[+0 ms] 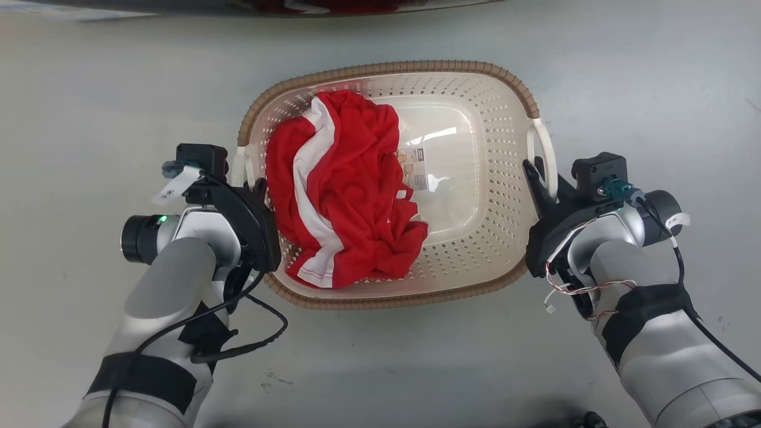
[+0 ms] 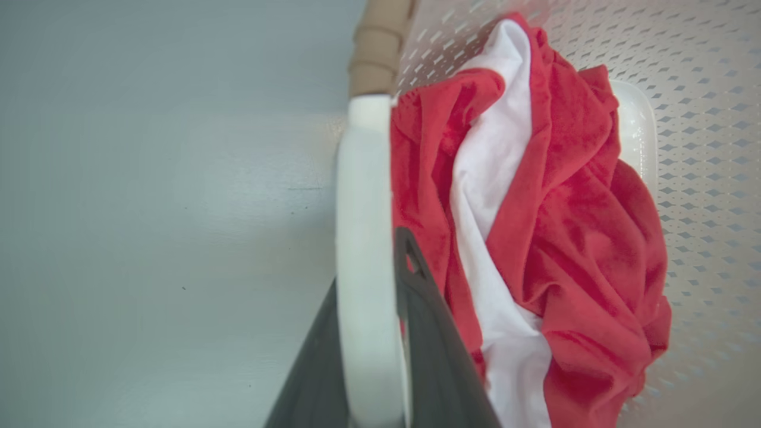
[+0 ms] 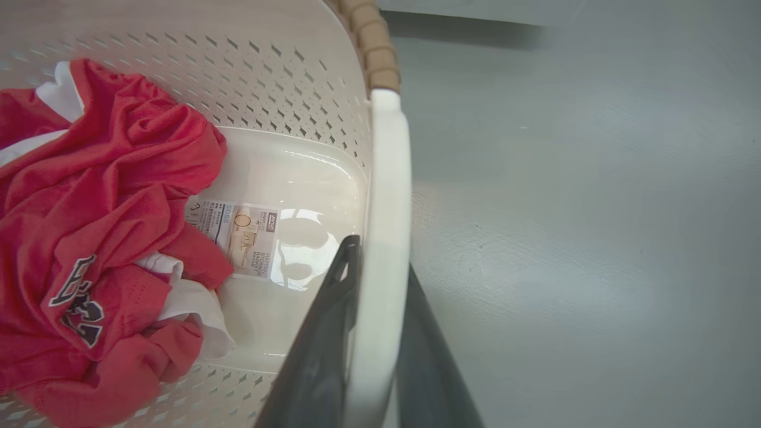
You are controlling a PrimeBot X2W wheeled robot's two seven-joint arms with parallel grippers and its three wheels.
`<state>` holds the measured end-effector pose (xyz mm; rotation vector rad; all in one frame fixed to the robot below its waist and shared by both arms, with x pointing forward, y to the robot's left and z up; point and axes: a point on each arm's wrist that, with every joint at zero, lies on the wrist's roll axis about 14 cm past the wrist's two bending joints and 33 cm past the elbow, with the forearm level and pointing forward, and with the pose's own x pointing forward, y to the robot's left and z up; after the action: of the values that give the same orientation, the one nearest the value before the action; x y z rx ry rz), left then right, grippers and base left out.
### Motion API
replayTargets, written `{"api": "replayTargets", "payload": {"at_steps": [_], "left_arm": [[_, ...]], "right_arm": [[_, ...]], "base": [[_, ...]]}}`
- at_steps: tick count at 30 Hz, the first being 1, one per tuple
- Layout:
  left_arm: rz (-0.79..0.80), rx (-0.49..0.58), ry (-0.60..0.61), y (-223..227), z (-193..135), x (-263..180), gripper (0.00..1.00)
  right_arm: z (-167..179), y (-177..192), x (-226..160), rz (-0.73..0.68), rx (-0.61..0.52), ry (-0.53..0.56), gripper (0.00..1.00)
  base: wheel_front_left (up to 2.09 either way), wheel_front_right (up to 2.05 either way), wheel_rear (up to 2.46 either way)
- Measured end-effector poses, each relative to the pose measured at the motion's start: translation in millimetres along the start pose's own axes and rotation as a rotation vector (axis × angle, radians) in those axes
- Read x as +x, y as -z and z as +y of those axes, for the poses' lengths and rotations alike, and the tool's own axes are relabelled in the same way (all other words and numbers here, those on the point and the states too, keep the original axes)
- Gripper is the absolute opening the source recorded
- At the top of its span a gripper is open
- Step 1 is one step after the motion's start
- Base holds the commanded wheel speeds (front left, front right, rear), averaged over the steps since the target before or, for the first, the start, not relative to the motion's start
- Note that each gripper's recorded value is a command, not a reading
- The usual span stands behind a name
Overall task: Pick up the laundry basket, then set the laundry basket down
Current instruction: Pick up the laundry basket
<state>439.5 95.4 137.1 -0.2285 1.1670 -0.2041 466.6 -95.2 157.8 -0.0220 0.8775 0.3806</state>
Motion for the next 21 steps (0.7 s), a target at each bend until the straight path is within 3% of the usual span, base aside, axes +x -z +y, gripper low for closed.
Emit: {"api": "replayTargets", "payload": {"at_steps": [21], "left_arm": [[0.033,-0.058,0.023,-41,-23,-54,0.0]], "right_arm": [[1,-46,-42,0.007,0.017,0.022,0.0]], "base": [[0.0,0.0,0.0]]}}
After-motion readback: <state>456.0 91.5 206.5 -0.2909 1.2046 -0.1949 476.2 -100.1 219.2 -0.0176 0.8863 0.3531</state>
